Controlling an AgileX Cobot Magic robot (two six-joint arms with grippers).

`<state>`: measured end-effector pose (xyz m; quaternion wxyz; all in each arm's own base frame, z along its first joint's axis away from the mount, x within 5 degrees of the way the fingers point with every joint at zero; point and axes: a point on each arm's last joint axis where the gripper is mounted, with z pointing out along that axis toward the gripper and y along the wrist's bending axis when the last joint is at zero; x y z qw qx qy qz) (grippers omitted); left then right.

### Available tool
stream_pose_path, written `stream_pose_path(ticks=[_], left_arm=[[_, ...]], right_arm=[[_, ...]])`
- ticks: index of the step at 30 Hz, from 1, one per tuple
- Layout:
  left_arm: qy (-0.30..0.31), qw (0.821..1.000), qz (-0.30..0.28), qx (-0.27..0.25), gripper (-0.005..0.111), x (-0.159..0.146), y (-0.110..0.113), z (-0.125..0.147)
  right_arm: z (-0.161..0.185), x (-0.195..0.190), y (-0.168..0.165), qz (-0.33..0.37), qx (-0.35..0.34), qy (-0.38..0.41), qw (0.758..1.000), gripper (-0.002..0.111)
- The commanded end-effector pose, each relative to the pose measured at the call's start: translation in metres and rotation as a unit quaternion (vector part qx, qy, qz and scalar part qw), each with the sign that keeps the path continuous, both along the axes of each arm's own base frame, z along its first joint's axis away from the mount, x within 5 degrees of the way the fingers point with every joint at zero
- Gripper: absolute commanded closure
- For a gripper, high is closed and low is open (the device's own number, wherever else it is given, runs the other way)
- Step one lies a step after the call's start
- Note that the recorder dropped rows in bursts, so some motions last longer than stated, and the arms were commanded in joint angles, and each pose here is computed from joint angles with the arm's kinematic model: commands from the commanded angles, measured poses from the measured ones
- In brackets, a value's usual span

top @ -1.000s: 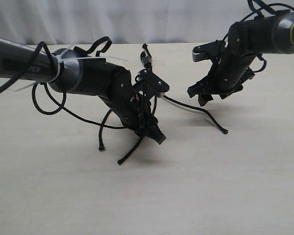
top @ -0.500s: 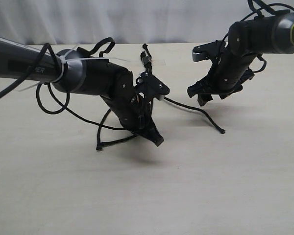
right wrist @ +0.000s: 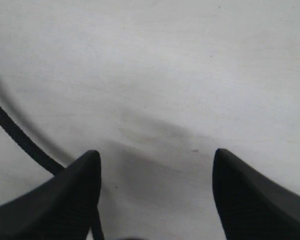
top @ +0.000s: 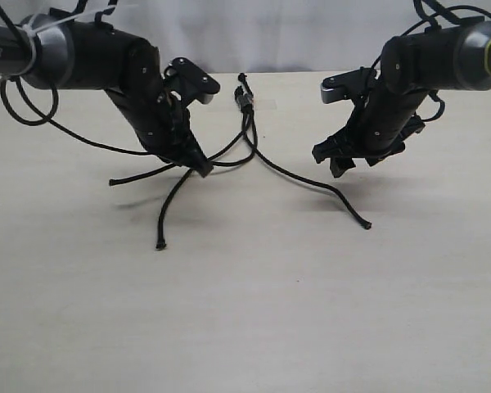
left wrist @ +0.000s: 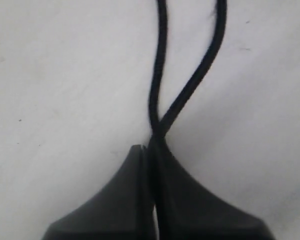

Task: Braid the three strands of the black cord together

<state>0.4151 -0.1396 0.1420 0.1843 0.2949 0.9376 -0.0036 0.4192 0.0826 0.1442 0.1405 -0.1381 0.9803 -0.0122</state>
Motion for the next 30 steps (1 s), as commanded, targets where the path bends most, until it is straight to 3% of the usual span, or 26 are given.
stream_pose_path(ticks=[1, 6, 11, 13, 17, 20, 22, 27, 30], left_arm=[[-0.005, 1.000, 0.013, 0.003, 0.107, 0.009, 0.012, -0.015], [0.024, 1.000, 0.012, 0.014, 0.107, 0.009, 0.013, -0.039], [0.082, 0.996, 0.035, -0.005, 0.107, -0.001, 0.010, -0.046], [0.111, 0.993, 0.034, -0.019, 0.107, -0.008, 0.000, -0.046], [0.146, 0.987, -0.028, -0.059, 0.107, -0.026, -0.038, -0.045], [0.131, 0.986, -0.082, -0.062, 0.107, -0.036, -0.063, -0.040], [0.110, 0.988, -0.089, -0.055, 0.107, -0.036, -0.065, -0.030], [0.058, 0.995, -0.047, -0.069, 0.107, -0.025, -0.036, 0.020], [0.061, 0.995, -0.022, -0.069, 0.107, -0.019, -0.016, 0.021]], right_arm=[[0.001, 0.001, -0.002, -0.001, 0.001, -0.004, 1.000, 0.047], [0.001, 0.001, -0.002, -0.001, 0.001, -0.004, 1.000, 0.047], [0.001, 0.001, -0.002, -0.001, 0.001, -0.004, 1.000, 0.047], [0.001, 0.001, -0.002, -0.001, 0.001, -0.004, 1.000, 0.047], [0.001, 0.001, -0.002, -0.001, 0.001, -0.004, 1.000, 0.047], [0.001, 0.001, -0.002, -0.001, 0.001, -0.004, 1.000, 0.047], [0.001, 0.001, -0.002, -0.001, 0.001, -0.004, 1.000, 0.047], [0.001, 0.001, -0.002, -0.001, 0.001, -0.004, 1.000, 0.047], [0.001, 0.001, -0.002, -0.001, 0.001, -0.004, 1.000, 0.047]])
